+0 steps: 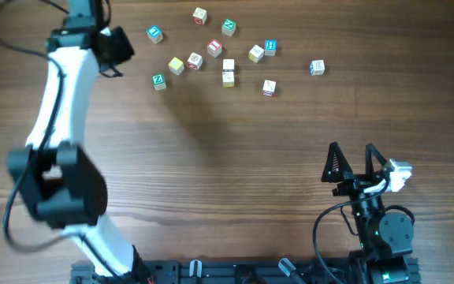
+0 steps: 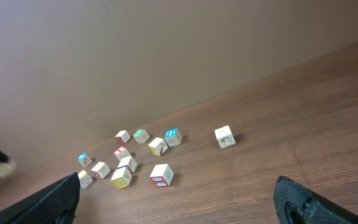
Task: Form a horizontal line
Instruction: 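Carry the green-lettered block toward the table center with the left gripper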
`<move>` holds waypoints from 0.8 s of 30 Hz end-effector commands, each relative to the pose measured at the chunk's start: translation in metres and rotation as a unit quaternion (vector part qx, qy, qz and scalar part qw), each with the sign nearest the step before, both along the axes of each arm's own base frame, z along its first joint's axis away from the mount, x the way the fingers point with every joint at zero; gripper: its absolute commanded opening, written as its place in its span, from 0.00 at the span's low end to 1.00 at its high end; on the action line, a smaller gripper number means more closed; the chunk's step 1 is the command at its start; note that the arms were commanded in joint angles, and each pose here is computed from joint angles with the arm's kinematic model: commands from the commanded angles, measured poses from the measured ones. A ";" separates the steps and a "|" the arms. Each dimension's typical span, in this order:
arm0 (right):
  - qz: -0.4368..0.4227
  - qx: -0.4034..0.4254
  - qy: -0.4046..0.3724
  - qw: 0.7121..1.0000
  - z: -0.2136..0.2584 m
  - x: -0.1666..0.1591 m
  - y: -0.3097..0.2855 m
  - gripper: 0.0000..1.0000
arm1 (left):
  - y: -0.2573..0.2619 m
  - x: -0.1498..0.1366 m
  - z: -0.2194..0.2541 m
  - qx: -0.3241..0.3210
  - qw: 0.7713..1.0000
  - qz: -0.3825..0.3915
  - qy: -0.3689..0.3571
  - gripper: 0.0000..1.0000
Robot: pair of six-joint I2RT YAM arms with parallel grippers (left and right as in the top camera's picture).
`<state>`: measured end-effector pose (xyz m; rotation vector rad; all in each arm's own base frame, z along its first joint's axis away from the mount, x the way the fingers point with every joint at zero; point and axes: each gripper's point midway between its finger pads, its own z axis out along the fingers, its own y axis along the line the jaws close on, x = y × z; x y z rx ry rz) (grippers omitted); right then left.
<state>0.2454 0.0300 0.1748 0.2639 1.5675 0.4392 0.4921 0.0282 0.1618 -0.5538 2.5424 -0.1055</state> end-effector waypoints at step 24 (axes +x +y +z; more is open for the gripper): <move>0.004 0.001 -0.005 1.000 0.002 0.000 0.001 1.00 | -0.179 -0.167 -0.076 -0.015 0.952 -0.212 0.219 0.29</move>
